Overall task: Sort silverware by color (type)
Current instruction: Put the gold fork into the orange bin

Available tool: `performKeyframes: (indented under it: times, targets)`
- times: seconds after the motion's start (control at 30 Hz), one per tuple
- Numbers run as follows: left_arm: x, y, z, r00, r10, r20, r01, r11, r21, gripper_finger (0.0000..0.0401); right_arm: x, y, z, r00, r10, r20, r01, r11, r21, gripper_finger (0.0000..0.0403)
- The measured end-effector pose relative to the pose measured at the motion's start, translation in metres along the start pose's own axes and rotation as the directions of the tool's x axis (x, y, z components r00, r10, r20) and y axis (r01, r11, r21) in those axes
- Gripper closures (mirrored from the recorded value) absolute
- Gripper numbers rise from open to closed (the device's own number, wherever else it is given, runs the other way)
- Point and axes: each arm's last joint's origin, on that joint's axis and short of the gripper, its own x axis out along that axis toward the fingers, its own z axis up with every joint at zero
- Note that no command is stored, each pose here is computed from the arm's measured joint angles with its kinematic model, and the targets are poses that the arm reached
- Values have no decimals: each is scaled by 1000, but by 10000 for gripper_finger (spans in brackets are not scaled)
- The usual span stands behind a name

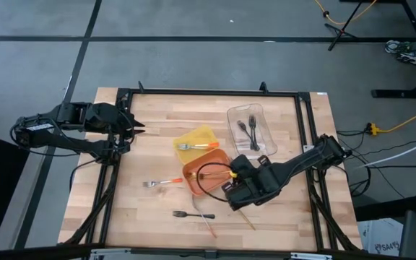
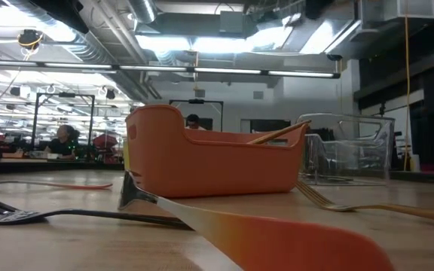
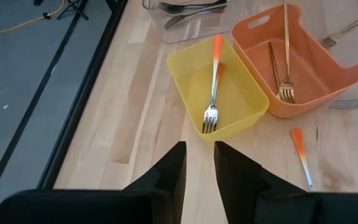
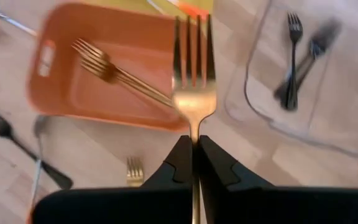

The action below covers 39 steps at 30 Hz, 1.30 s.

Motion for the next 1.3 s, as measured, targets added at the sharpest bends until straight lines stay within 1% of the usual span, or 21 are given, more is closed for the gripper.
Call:
performKeyframes:
  times: [0.17, 0.37, 0.67, 1.0, 1.2, 1.3]
  targets:
    - [0, 0, 0, 1000, 0, 0, 0, 1000, 0, 324, -12, 0, 10, 998, 47, 30, -45, 996, -74, 402]
    - [0, 0, 0, 1000, 0, 0, 0, 1000, -1, 324, -22, -2, 20, 995, 81, 58, -71, 985, -160, 402]
    - [0, 0, 0, 1000, 0, 0, 0, 1000, -1, 324, -38, -6, 33, 986, 144, 80, -113, 945, -307, 402]
    - [0, 0, 0, 1000, 0, 0, 0, 1000, -3, 324, -57, -29, 51, 975, 180, 129, -113, 907, -405, 402]
    - [0, 0, 0, 1000, 0, 0, 0, 1000, -3, 324, -63, -46, 67, 970, 179, 167, -83, 881, -466, 402]
    - [0, 0, 0, 1000, 0, 0, 0, 1000, -3, 324, -62, -54, 78, 970, 168, 175, -59, 864, -501, 402]
